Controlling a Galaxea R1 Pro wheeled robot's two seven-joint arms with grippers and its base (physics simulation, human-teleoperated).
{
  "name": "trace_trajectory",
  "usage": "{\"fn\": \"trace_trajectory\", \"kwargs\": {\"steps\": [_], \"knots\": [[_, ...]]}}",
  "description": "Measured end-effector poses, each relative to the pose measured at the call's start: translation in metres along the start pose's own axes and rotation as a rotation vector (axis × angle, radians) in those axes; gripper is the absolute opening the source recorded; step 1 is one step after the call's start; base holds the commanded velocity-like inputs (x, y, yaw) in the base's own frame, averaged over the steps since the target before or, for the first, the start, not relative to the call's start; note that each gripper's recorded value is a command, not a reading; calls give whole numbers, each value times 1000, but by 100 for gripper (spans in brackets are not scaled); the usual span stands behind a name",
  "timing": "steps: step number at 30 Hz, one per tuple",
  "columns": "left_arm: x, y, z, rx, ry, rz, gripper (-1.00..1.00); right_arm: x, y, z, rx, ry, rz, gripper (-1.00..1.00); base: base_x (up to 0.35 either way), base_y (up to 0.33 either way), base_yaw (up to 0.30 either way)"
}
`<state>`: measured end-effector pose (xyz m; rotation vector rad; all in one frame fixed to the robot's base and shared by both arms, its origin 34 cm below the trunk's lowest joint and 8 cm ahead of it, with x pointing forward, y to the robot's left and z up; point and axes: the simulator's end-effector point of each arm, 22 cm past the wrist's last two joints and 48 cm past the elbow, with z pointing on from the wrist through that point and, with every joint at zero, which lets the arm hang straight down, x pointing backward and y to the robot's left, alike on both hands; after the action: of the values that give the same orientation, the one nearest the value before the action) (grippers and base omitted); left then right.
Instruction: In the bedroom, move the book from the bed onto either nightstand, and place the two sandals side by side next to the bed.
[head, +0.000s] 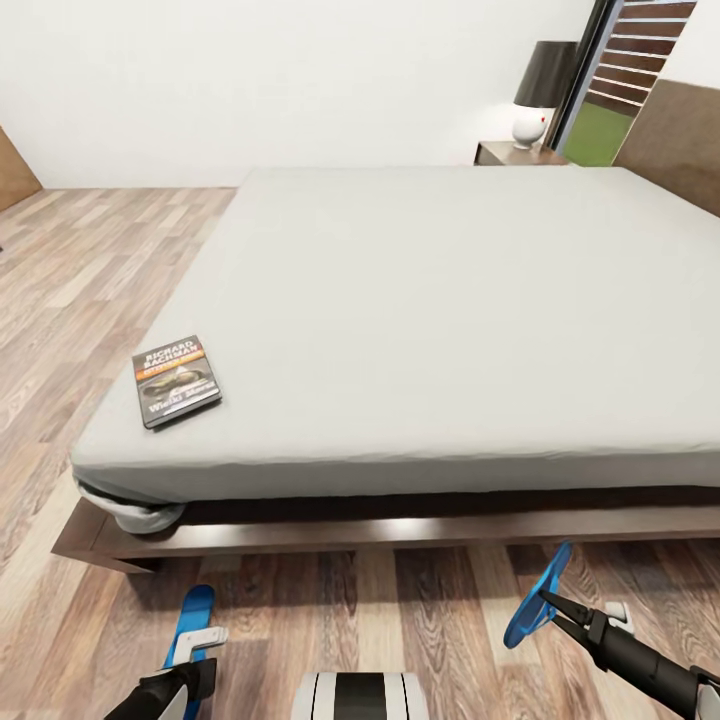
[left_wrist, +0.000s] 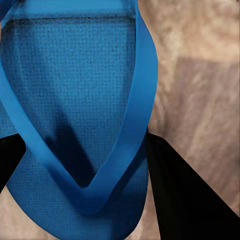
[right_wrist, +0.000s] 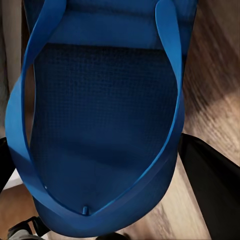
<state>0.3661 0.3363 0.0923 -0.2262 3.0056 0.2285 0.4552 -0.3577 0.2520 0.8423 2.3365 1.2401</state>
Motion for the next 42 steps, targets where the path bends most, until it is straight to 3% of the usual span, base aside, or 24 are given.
{"fn": "trace_trajectory", "kwargs": {"steps": [8, 10, 14, 16, 36, 42], "knots": [[-1, 0, 0, 0, -5, -3, -100, 0, 0, 0, 0, 0, 1, -100, 2, 2, 0], [3, 0, 2, -1, 3, -2, -100, 0, 2, 1, -18, -6, 28, -100, 0, 0, 0], [9, 1, 6, -3, 19, 0, -100, 1, 1, 2, -33, -5, 34, -100, 0, 0, 0], [13, 1, 8, -5, 27, 1, -100, 7, -12, 4, 16, 16, 23, -100, 0, 0, 0], [50, 3, 27, -16, 106, 15, -100, 25, -45, 8, 70, 51, 74, -100, 0, 0, 0], [51, 4, 28, -19, 107, 22, -100, 26, -47, 9, 72, 53, 76, -100, 0, 0, 0]]}}
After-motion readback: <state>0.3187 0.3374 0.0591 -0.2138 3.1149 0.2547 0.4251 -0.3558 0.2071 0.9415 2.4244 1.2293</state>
